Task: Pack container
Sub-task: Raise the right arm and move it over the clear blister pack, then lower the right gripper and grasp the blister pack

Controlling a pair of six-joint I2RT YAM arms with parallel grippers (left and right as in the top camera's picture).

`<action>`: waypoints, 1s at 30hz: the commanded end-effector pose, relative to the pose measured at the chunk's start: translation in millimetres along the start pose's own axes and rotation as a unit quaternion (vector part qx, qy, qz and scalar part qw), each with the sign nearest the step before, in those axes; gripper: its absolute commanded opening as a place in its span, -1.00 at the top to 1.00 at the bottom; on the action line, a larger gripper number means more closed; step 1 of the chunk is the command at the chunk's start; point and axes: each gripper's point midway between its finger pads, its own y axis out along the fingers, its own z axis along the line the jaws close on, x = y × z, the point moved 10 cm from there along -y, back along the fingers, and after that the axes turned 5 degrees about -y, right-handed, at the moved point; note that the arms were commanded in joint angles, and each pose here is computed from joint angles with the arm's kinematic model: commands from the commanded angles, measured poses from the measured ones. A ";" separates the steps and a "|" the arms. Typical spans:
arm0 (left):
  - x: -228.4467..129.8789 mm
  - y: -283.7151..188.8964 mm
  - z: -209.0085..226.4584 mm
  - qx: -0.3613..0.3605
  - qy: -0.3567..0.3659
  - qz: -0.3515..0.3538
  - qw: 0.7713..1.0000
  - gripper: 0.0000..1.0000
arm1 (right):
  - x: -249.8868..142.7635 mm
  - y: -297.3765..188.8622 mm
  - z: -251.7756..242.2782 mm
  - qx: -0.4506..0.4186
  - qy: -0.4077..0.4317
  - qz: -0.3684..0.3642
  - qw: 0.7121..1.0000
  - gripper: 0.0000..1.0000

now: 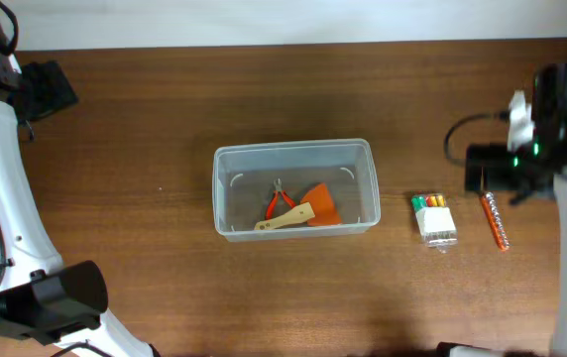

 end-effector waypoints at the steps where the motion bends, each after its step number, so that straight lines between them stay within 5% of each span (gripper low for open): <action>1: -0.5 -1.6 1.3 0.000 -0.008 -0.001 1.000 -0.99 | -29.5 33.4 7.5 0.019 -0.004 0.053 0.998 -0.97; 7: -0.5 -1.6 1.3 0.000 -0.008 -0.001 1.000 -0.99 | -44.3 90.2 14.0 0.028 -0.005 0.079 0.996 -0.97; 30: -0.4 -1.6 1.3 0.000 -0.008 -0.001 1.000 -0.98 | -14.9 182.3 25.1 0.041 -0.065 0.129 0.989 -0.97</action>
